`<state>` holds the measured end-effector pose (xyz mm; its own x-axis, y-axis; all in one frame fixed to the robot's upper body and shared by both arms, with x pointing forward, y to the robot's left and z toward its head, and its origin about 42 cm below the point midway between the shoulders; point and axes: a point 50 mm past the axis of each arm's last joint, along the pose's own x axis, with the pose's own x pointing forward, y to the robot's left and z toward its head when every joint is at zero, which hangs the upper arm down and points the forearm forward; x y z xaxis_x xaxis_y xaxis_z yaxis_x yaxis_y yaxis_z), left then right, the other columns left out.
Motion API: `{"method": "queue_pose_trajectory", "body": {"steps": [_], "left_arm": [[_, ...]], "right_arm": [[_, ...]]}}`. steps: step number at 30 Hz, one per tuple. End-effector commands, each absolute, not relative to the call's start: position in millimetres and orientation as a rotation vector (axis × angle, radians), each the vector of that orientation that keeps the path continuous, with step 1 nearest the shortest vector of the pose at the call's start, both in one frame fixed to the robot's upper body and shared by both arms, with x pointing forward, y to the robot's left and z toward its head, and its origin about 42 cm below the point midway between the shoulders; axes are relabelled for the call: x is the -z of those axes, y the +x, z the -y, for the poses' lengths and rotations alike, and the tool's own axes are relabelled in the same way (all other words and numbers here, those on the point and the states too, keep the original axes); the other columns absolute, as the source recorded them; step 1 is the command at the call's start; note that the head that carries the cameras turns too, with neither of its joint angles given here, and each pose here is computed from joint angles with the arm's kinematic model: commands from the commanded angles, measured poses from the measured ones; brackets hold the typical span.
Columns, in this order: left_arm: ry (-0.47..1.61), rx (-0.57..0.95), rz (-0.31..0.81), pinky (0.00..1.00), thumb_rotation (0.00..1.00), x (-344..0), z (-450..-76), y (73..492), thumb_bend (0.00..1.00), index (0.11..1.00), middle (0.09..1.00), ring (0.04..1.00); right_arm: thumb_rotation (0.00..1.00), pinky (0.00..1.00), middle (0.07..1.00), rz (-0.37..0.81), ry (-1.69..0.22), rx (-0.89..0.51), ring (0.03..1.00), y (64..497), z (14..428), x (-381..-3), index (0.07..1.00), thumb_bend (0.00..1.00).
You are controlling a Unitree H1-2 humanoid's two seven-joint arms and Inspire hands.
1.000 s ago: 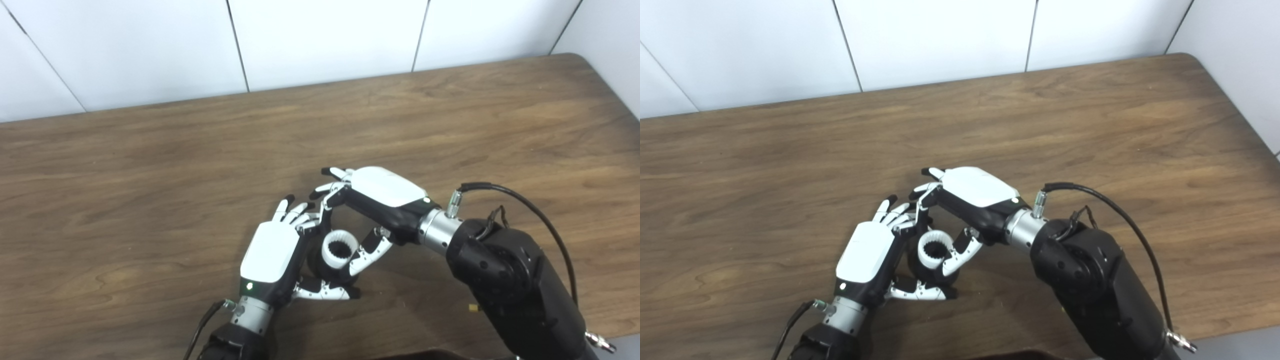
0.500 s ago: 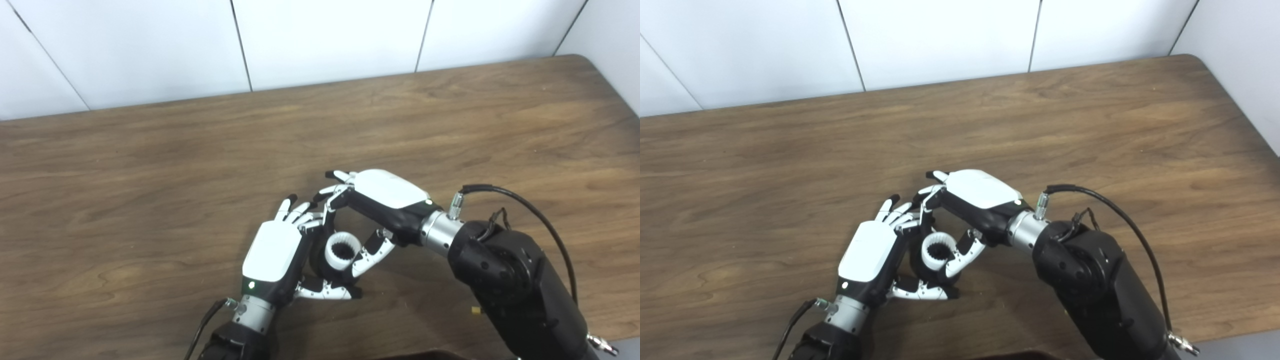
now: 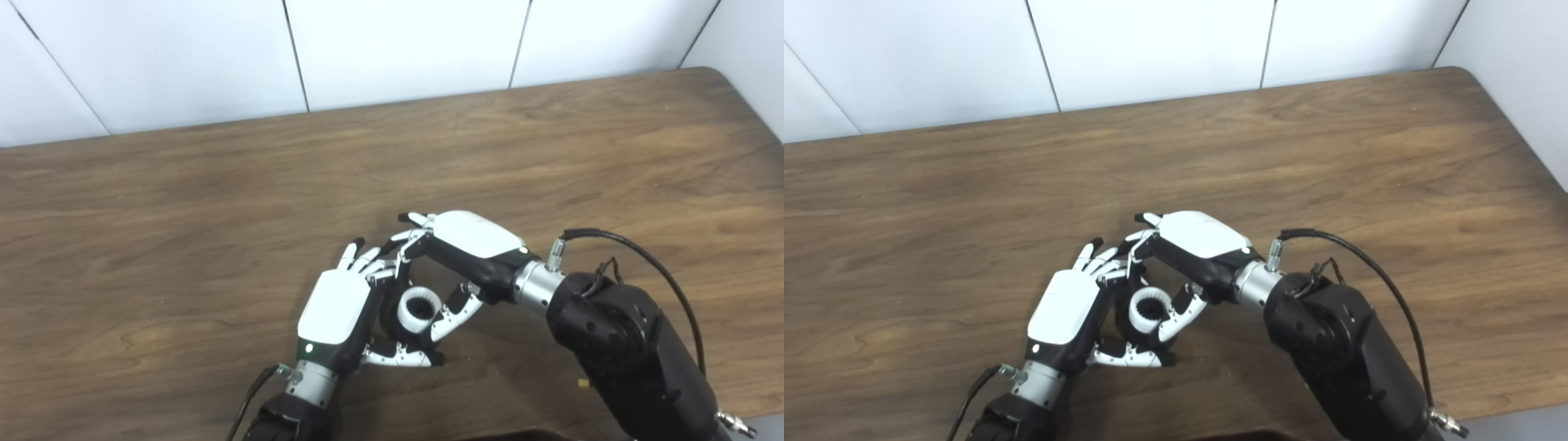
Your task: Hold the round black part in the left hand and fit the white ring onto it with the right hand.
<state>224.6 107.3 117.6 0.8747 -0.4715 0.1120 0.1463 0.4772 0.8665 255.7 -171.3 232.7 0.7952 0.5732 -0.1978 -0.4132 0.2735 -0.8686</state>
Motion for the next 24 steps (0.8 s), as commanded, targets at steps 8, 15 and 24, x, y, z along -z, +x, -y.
{"method": "queue_pose_trajectory", "body": {"steps": [8,15,24], "left_arm": [[0.996,0.374,0.389,1.0,0.05,-125.7,-98.7,229.3,0.52,0.484,0.753,0.893],[0.993,0.373,0.39,1.0,0.05,-124.9,-97.9,229.3,0.52,0.484,0.755,0.893],[0.99,0.372,0.393,1.0,0.05,-123.0,-98.9,229.9,0.52,0.484,0.756,0.894]], "right_arm": [[0.13,1.0,0.856,0.24,-1.113,-0.636,1.0,257.6,170.4,-242.0,0.483,0.52],[0.13,1.0,0.855,0.237,-1.108,-0.627,0.998,257.5,170.9,-241.8,0.484,0.52],[0.22,1.0,0.88,0.225,-1.111,-0.621,0.999,259.7,172.2,-245.1,0.602,0.96]]}}
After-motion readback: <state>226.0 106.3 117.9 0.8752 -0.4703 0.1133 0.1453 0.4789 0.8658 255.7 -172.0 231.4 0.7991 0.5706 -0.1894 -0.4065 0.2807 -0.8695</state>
